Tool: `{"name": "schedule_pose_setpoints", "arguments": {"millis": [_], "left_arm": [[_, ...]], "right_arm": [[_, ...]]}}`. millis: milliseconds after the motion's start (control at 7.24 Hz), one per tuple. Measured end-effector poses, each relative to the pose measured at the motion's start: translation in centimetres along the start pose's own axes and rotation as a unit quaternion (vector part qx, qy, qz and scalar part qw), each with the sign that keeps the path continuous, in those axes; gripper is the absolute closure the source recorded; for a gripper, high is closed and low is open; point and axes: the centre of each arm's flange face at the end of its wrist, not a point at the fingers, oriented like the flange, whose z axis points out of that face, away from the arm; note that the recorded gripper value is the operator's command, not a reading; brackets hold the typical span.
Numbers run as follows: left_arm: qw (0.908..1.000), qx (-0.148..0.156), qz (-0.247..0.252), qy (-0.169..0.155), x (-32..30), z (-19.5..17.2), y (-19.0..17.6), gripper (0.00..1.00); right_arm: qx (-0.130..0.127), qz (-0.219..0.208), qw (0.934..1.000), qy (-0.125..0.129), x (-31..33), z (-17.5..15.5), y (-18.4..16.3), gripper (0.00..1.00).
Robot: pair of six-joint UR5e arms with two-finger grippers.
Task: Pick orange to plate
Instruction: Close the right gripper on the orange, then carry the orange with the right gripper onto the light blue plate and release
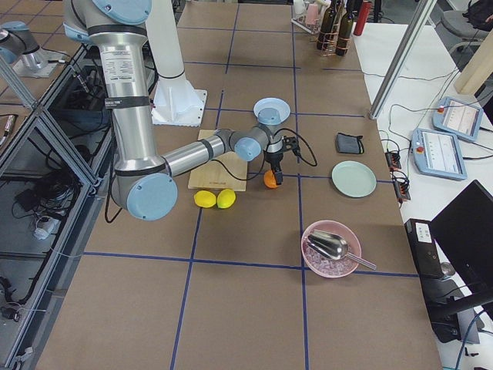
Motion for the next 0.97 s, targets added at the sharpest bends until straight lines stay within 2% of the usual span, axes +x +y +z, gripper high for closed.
{"name": "schedule_pose_setpoints", "arguments": {"millis": [138, 415, 553, 691, 967], "left_arm": [[1.0, 0.001, 0.001, 0.0, 0.0, 0.0, 0.0, 0.0], [1.0, 0.001, 0.002, 0.0, 0.0, -0.1, -0.1, 0.0], [1.0, 0.001, 0.002, 0.0, 0.1, -0.1, -0.1, 0.0], [1.0, 0.001, 0.002, 0.0, 0.1, -0.1, -0.1, 0.0], [1.0, 0.002, 0.002, 0.0, 0.1, -0.1, -0.1, 0.0]], "right_arm": [[-0.002, -0.001, 1.0, 0.005, -0.1, 0.6, 0.2, 0.0], [-0.003, -0.003, 1.0, 0.008, -0.3, 0.9, 0.4, 0.66], [-0.003, -0.004, 1.0, 0.007, -0.4, 0.8, 0.5, 0.77], [0.002, -0.006, 1.0, 0.0, -1.1, 0.1, 0.2, 0.76], [0.026, -0.001, 0.9992, -0.03, -5.2, -3.3, -2.1, 0.72]]}}
